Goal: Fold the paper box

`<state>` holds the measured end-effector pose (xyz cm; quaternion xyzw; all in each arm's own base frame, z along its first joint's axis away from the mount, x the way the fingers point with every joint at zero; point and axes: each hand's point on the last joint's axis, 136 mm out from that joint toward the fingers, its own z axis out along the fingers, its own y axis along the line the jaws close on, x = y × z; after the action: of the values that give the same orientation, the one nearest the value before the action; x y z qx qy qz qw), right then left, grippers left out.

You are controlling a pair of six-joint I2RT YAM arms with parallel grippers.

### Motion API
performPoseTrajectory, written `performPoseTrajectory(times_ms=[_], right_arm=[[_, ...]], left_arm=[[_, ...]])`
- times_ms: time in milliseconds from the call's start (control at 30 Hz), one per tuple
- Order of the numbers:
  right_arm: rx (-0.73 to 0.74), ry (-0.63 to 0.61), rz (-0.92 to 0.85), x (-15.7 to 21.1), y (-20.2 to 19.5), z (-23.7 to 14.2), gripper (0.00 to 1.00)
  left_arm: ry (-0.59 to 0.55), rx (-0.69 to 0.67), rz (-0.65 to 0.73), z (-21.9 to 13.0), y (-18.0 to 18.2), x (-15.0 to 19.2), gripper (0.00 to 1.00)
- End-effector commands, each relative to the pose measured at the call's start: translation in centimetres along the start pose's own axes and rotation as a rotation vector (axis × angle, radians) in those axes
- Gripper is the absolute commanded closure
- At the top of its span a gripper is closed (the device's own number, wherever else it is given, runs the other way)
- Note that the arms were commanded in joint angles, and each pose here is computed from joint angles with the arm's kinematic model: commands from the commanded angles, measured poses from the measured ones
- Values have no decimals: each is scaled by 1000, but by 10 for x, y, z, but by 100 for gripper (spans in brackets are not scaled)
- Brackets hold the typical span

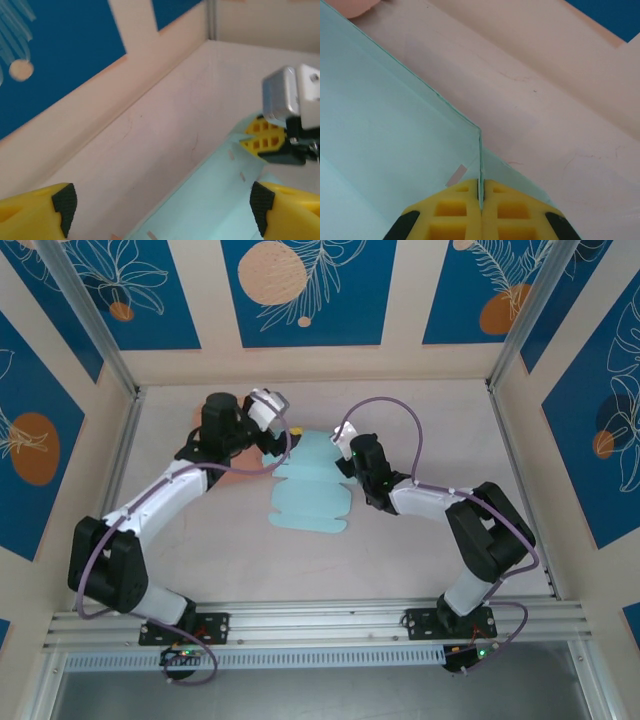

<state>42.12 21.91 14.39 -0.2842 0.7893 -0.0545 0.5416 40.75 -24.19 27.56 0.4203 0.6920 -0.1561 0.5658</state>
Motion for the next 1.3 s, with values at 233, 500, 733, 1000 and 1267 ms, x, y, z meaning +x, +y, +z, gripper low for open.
performPoseTrajectory(times_ms=[233,500,733,1000,1267], right_arm=[[15,-127,-6,-36,-10,-17,100],[4,-126,-16,-36,-7,-17,100],[0,-127,-11,-38,-8,-16,100],[-8,-116,13,-38,-12,-13,100],[-16,-83,50,-28,-14,-12,100]], left_arm=[[197,313,272,23,-32,57,23],[231,114,318,54,5,71,33],[224,70,358,65,10,70,44],[248,79,435,76,3,76,87],[199,20,536,80,-4,67,100]])
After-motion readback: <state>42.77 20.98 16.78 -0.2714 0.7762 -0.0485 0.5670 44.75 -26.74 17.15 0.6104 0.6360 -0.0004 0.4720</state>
